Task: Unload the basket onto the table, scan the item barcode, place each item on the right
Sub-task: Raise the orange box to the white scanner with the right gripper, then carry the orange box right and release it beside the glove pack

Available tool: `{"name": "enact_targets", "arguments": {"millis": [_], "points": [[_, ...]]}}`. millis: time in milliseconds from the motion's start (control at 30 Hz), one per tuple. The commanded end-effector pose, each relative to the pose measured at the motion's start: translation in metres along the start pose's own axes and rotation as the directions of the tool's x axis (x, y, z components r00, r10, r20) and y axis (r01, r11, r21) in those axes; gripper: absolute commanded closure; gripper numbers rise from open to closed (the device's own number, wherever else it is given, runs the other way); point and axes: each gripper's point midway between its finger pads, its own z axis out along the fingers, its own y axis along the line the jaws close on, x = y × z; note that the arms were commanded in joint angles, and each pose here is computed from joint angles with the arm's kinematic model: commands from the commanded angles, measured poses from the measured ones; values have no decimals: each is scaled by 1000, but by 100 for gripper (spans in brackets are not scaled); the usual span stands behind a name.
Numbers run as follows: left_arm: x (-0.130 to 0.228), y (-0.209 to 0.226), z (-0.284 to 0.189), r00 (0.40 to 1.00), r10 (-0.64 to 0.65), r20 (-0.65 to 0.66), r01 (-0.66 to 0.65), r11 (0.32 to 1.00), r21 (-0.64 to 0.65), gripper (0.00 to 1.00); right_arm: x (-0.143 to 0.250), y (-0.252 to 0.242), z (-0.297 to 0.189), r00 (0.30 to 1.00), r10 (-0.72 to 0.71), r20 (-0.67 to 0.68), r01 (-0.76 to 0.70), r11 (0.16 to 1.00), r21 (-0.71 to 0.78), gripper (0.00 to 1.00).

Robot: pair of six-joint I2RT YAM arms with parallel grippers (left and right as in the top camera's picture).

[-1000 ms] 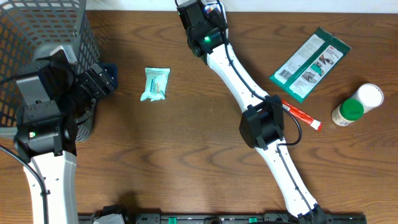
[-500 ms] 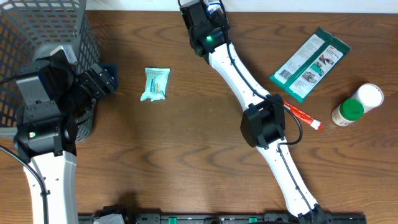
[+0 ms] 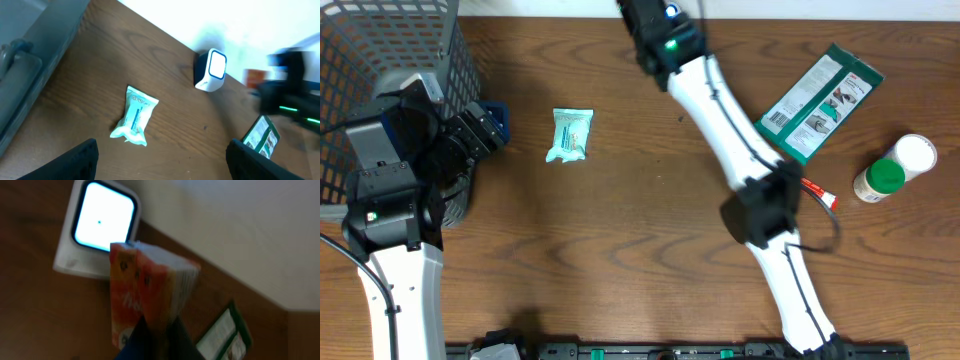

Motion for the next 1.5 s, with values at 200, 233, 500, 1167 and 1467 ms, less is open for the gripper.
{"name": "enact_targets", "arguments": {"millis": [200, 233, 500, 1167, 1467], "points": [[-2, -3, -1, 1000, 15, 4, -15, 1000, 13, 17, 38, -99, -127, 963, 249, -105, -269, 923, -275, 99], [-2, -3, -1, 1000, 15, 4, -15, 1000, 12, 17, 49, -106, -127, 958, 251, -141, -282, 917, -282, 99], [-2, -3, -1, 1000, 14, 4, -14, 1000, 12, 17, 145, -156, -82, 825, 308, -474, -445, 870, -210, 99], [-2, -3, -1, 1000, 15, 4, -15, 1000, 12, 17, 342, -120, 60, 535, 347, -771, -568, 823, -24, 24], [-2, -3, -1, 1000, 15, 4, -15, 1000, 12, 18, 331, -113, 44, 542, 282, -792, -567, 818, -97, 1]]}}
